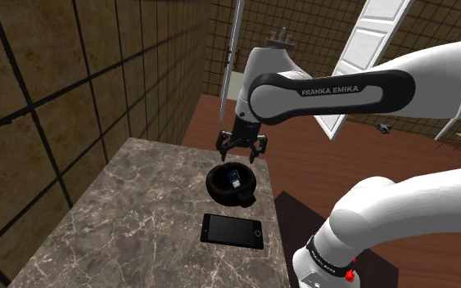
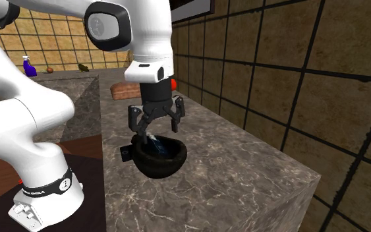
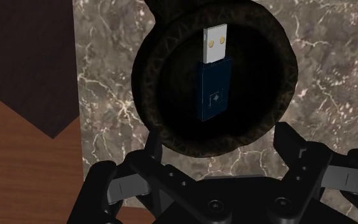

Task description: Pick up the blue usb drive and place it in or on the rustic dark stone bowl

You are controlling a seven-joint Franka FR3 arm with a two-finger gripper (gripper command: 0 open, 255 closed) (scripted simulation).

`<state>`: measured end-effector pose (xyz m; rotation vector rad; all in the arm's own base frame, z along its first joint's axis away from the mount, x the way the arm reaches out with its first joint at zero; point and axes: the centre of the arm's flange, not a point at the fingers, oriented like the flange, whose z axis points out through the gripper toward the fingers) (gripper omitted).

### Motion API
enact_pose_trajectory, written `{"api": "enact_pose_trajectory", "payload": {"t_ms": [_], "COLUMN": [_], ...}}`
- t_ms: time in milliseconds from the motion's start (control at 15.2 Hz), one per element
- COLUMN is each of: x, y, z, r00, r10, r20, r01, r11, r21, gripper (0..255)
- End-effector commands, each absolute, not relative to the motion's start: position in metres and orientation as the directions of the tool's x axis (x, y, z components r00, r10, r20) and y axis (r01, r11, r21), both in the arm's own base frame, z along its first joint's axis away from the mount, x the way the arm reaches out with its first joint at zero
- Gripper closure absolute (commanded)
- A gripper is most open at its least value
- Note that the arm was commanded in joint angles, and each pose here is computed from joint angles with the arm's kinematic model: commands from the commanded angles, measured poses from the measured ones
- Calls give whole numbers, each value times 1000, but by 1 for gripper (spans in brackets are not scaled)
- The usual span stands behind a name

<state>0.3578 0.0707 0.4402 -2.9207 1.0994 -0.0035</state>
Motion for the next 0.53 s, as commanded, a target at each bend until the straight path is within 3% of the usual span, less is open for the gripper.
{"api": "enact_pose_trajectory", "payload": {"t_ms": [0,462], "x": [356,356], "y": [69,69], "z": [464,474], "r00": [752,752], "r10": [-659,-659], "r20": [-6,-6], "r01": [-659,-659], "r11": [-752,-752], "r21": [-19,-19], "gripper": [0,0]}}
